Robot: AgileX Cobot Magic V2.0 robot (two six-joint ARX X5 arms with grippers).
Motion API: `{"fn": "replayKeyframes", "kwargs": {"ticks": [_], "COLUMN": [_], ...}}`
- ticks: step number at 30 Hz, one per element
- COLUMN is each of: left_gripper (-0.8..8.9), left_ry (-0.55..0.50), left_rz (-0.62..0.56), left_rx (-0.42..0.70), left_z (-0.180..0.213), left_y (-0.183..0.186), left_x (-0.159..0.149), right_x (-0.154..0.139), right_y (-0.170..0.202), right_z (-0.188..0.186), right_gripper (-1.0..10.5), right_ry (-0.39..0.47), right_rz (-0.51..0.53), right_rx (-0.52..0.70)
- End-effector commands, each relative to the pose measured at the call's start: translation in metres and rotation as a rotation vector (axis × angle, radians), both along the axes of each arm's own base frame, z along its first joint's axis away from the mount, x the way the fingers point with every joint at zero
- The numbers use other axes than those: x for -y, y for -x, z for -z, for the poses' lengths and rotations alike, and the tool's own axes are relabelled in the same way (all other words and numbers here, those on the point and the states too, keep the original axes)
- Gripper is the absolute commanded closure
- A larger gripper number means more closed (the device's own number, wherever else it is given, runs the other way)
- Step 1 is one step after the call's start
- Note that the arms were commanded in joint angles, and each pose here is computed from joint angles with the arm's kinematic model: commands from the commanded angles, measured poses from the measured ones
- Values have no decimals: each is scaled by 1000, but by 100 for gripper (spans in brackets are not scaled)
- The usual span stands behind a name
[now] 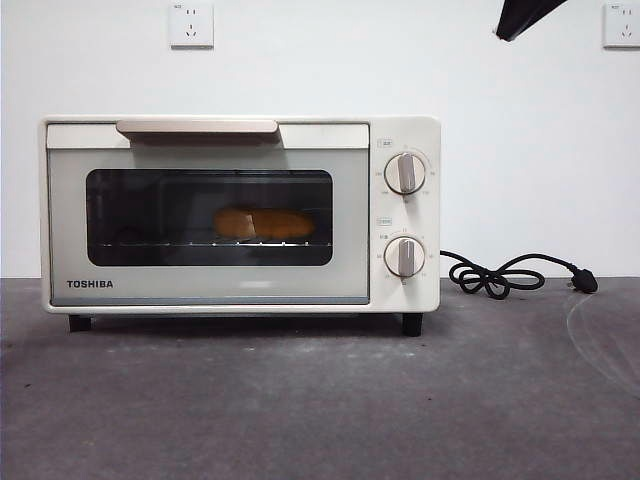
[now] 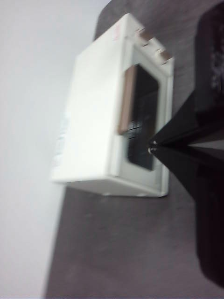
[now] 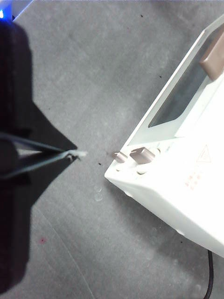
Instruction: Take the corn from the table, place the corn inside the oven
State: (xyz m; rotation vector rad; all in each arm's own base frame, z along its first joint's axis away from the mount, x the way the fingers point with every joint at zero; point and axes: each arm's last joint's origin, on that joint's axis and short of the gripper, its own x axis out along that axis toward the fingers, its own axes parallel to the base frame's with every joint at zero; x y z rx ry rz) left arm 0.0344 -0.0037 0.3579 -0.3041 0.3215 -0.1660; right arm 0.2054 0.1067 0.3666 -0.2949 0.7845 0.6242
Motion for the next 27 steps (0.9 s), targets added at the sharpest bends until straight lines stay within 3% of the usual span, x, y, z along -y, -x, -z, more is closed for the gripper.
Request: {"fn": "replayKeyframes", "kwargs": {"ticks": [1,15,20,27], "left_gripper": [818,818,818,818], "left_ry": [22,71,-19,-56], "left_rz": [1,-2,-1,126], "left_rx": [-69,-284,-168,18], "left_z": [6,16,9,0], "left_y": [-3,-50,-32,-1], "left_x": [-1,-14,-7,4], "right_x": [0,0,0,0], "right_y": [-1,-1,-1,-1], "right_z": [0,0,-1,0], "right_gripper": [958,958,958,958], "right_ry": [-5,-5,-5,-5], "right_rz": [10,11,10,11], "right_rx": [3,3,4,3]}}
